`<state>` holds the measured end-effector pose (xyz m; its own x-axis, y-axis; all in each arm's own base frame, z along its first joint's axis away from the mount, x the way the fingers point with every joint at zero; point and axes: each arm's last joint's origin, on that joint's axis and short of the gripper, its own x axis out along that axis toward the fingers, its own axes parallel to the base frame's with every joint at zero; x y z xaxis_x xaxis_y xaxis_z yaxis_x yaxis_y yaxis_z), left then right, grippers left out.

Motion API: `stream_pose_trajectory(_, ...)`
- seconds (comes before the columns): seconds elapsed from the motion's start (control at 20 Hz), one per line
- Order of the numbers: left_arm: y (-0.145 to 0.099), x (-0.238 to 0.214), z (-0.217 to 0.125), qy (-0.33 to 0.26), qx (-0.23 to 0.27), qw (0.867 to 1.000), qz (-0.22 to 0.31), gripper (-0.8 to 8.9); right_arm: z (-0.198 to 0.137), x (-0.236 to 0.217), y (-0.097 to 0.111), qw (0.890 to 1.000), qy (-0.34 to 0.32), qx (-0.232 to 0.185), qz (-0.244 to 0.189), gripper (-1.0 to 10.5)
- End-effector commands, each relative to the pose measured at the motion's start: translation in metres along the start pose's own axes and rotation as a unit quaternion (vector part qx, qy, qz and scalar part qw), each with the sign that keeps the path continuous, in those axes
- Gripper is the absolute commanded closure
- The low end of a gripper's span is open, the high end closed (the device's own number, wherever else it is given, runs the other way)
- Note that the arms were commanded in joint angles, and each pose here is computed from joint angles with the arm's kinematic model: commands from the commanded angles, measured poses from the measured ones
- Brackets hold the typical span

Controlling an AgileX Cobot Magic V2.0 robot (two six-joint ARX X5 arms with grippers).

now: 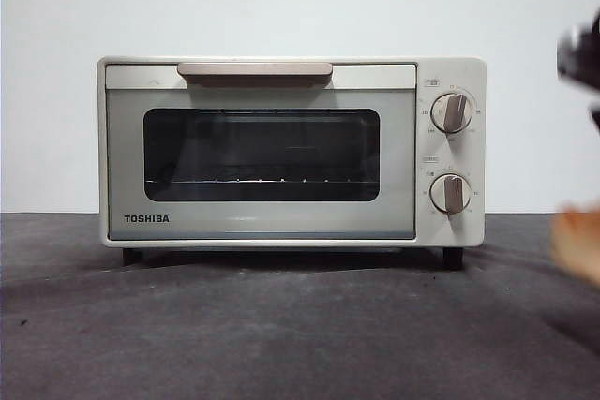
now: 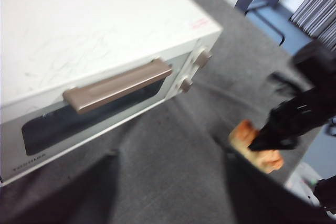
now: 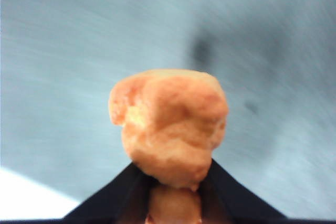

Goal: The left arm flap open the oven, the right arm pick bread and place it into oven, the left arm flap close the oven

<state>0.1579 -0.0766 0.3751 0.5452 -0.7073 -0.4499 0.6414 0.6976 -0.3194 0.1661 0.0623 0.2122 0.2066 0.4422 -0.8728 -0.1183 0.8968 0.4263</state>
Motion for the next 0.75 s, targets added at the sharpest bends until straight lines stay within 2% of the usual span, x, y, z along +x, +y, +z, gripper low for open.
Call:
stream_pose_trajectory(0.05,0.007,0.020,0.018,0.014,-0.006,1.000,-0.001,7.71,-0.002,-0.026,0.012,0.998,-0.038,-0.017,0.042,8.5)
stream_pose_trajectory(0.1,0.011,0.028,0.024,0.022,-0.008,1.000,0.005,8.06,-0.006,-0.037,0.016,0.996,-0.053,-0.026,0.060,8.5)
stream_pose_trajectory(0.3,0.027,0.071,0.043,0.062,0.023,0.998,0.015,8.05,-0.026,-0.077,0.029,0.983,-0.124,-0.062,0.122,8.5)
stream_pose_trajectory(0.5,0.035,0.112,0.040,0.111,0.086,0.990,0.001,8.05,-0.045,-0.100,0.032,0.969,-0.186,-0.074,0.146,8.5)
stream_pose_trajectory(0.75,0.035,0.132,0.040,0.102,0.110,0.988,0.020,8.05,-0.058,-0.111,0.032,0.960,-0.217,-0.082,0.158,8.5)
